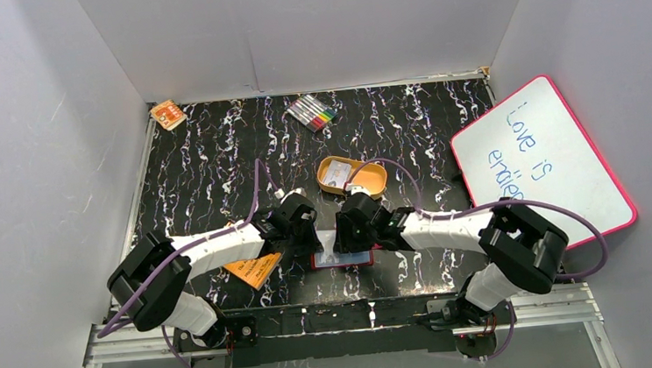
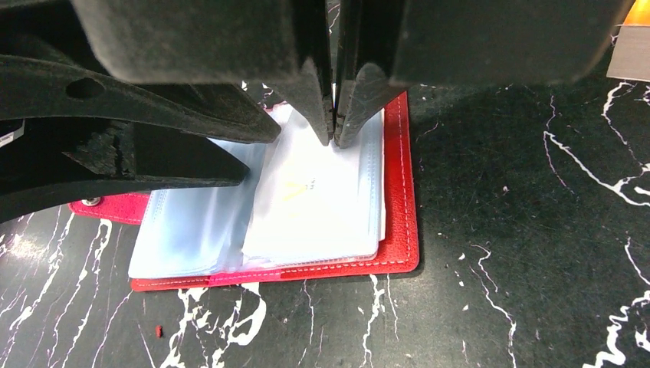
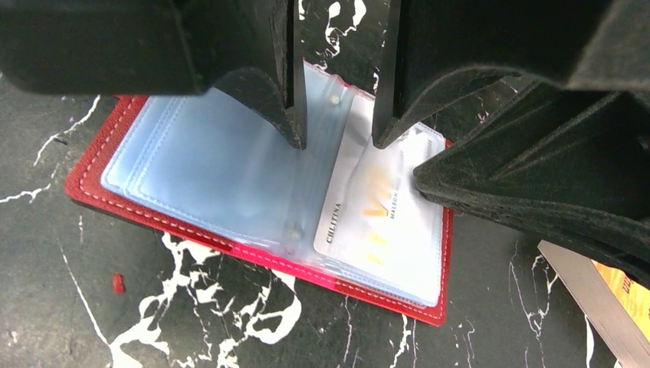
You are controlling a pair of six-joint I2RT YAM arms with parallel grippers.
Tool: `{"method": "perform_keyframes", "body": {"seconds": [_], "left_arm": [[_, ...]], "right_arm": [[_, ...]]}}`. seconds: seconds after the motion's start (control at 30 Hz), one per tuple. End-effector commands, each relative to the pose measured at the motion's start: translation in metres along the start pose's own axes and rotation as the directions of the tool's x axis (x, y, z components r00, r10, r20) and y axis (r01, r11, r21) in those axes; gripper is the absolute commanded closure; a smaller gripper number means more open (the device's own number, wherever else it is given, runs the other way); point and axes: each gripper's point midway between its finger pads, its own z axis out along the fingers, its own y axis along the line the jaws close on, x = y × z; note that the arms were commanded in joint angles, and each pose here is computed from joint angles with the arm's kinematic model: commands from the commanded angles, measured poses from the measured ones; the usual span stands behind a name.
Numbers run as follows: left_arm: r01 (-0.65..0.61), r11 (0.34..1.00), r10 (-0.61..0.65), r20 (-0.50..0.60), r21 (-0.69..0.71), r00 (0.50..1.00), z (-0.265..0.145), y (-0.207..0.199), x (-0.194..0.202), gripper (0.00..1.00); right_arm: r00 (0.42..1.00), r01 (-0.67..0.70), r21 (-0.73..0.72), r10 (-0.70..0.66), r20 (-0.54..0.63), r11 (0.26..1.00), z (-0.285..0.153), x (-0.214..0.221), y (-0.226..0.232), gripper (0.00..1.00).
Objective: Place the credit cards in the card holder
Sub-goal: Adjust the card holder at the center of the board.
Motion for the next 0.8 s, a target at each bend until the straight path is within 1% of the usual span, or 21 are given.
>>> {"method": "perform_keyframes", "body": {"seconds": [0.0,0.23,0.4,0.47,0.77], "left_arm": [[-0.027,0.984,0.015,-0.068,-0.178,0.998,-0.002,0.052,0.024,1.00],[-0.033,0.983,0.022,-0.062,-0.178,0.998,-0.004,0.050,0.021,1.00],[-0.038,0.982,0.027,-0.063,-0.185,0.998,-0.004,0.052,0.021,1.00],[-0.039,0.981,0.027,-0.065,-0.189,0.998,-0.004,0.054,0.023,1.00],[-0.044,0.978,0.031,-0.068,-0.206,0.997,-0.005,0.060,0.025,1.00]], "right_arm": [[0.996,0.066,0.158,-0.055,-0.076,0.985,0.006,0.019,-0.030,0.55],[0.990,0.111,0.254,-0.084,-0.114,0.961,0.009,0.026,-0.047,0.62],[0.986,0.134,0.292,-0.099,-0.131,0.947,0.007,0.032,-0.059,0.71],[0.986,0.134,0.295,-0.099,-0.132,0.946,0.006,0.034,-0.061,0.77],[0.983,0.155,0.332,-0.111,-0.146,0.931,0.000,0.038,-0.072,0.88]]}}
